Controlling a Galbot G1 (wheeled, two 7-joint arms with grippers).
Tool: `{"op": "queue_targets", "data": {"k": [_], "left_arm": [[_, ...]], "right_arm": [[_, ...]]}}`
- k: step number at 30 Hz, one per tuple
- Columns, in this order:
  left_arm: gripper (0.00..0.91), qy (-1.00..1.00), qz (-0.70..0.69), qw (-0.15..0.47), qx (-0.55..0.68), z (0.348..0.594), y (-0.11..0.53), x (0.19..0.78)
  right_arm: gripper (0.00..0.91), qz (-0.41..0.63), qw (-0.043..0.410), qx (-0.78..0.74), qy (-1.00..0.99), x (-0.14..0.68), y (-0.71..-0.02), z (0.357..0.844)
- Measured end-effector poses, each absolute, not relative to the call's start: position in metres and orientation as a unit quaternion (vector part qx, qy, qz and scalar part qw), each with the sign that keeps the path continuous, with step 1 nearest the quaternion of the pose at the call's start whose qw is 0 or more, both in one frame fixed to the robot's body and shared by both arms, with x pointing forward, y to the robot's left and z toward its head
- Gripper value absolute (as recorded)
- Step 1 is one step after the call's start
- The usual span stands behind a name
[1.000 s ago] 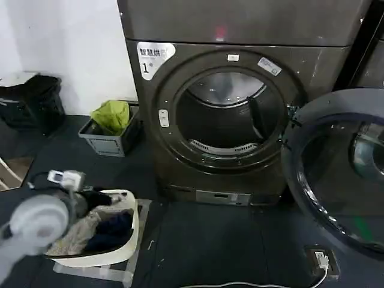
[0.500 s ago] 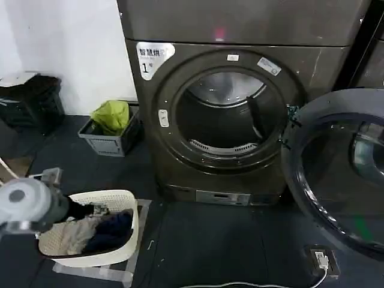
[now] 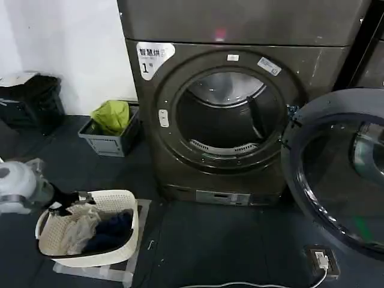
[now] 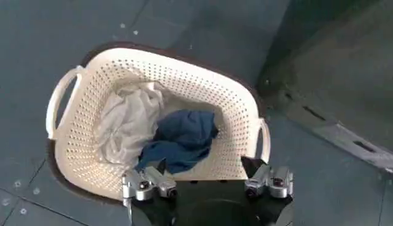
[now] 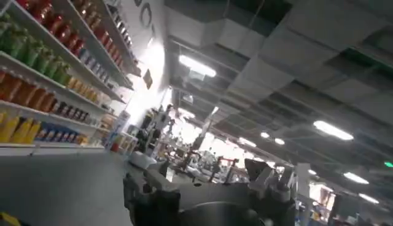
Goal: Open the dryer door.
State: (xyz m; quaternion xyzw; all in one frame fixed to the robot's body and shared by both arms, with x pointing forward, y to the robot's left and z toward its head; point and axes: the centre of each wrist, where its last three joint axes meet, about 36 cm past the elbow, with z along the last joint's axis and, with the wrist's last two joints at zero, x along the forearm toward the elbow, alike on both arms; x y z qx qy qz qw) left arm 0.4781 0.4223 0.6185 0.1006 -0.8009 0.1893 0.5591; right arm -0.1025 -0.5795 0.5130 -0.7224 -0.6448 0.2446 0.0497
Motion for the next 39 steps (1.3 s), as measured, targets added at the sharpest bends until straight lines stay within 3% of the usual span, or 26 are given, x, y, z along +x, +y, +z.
{"op": "queue_targets", "data": {"k": [39], "left_arm": [[0.907,-0.791,0.203,0.563,0.124,0.613,0.439,0.486]], "right_arm": [[0.907,0.244,0.037,-0.722,-0.647,-0.102,-0.58,0.507]]}}
